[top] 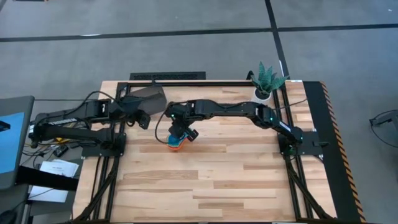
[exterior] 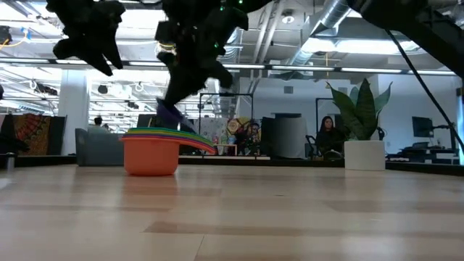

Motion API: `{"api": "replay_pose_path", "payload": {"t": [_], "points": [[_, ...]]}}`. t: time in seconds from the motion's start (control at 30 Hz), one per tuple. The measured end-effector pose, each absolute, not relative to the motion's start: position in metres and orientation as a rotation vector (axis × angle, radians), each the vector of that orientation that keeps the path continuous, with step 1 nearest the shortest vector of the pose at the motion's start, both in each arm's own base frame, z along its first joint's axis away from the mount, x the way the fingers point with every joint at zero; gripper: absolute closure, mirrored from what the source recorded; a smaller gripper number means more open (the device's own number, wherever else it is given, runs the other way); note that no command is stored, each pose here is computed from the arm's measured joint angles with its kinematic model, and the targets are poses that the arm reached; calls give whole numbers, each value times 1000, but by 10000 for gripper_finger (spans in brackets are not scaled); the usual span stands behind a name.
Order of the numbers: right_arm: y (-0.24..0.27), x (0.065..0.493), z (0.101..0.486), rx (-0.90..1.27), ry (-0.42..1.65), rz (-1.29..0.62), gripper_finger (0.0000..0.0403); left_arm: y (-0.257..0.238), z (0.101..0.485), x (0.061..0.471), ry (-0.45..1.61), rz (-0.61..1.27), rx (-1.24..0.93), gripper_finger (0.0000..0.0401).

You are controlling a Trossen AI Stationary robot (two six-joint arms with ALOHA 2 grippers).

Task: Nest measuring cups in basket
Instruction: Stack the dark blue measuring cup on top of the light blue measuring cup

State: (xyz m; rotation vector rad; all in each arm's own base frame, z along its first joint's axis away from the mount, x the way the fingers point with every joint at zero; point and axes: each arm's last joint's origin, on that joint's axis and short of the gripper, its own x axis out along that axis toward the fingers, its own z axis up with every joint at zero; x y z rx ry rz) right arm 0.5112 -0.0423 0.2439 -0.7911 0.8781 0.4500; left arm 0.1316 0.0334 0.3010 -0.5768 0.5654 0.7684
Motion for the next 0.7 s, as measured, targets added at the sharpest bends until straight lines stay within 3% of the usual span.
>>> {"api": "replay_pose_path", "payload": {"t": [0.37, 0.7], "points": [[-42, 513, 245, -856, 866, 437, 395, 33, 305, 126, 538, 761, -562, 241], [-20, 513, 244, -1047, 791, 614, 390, 33, 305, 126, 543, 754, -545, 241]]}}
